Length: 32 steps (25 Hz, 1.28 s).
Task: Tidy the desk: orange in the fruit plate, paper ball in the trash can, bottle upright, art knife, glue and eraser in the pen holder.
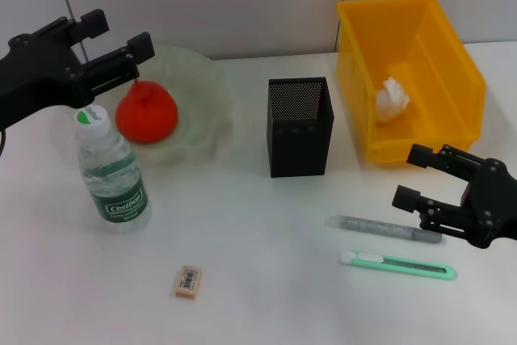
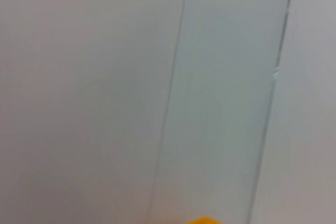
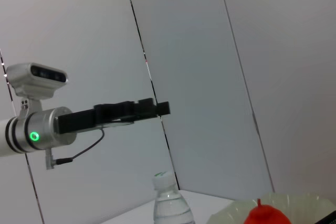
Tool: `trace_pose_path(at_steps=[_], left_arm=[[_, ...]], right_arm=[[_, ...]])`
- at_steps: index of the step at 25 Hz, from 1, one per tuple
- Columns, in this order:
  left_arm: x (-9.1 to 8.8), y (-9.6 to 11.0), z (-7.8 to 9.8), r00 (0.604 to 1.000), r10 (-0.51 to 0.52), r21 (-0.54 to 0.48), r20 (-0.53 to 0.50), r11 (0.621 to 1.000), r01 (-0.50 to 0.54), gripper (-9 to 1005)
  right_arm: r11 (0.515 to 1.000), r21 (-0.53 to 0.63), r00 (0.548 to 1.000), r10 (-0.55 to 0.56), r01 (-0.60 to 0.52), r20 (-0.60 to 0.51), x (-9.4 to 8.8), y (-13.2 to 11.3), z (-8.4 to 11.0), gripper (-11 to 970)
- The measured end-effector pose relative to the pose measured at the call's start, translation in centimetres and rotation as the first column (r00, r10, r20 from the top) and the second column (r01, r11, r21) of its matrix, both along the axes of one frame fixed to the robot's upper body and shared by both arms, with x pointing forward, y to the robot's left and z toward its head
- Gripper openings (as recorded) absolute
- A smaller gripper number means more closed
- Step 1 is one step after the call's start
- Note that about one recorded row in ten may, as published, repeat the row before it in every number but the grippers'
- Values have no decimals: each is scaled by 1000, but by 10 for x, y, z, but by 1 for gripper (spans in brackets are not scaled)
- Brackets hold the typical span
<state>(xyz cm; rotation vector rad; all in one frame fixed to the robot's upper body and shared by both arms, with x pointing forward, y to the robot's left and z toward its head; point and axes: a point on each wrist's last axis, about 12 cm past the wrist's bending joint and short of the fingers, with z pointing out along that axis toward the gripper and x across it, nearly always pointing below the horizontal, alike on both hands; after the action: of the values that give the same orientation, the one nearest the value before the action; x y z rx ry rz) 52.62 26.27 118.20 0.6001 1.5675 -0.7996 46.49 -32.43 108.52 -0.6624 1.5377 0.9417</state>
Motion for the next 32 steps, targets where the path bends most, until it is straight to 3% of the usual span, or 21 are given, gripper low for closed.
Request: trace_pose_path(at_steps=[3, 9, 21, 27, 32], left_arm=[[-4, 16, -10, 999, -39, -50, 8, 998, 39, 790], [-13, 23, -27, 991, -117, -41, 61, 992, 120, 790], [-21, 21, -51, 983, -154, 10, 97, 988, 153, 788], [-22, 18, -61, 983, -172, 20, 72, 985, 171, 787], [-19, 14, -66, 982, -184, 6, 51, 983, 184, 787]], right_arm=[[1000, -6, 1000, -4, 4, 1, -1, -2, 0, 783], [998, -58, 1000, -5, 5, -6, -5, -8, 2, 783], [982, -174, 968, -107, 68, -228, 12, -27, 8, 784], [963, -259, 937, -155, 74, -312, 25, -34, 28, 784], [944, -329, 905, -147, 8, -399, 36, -32, 53, 783]])
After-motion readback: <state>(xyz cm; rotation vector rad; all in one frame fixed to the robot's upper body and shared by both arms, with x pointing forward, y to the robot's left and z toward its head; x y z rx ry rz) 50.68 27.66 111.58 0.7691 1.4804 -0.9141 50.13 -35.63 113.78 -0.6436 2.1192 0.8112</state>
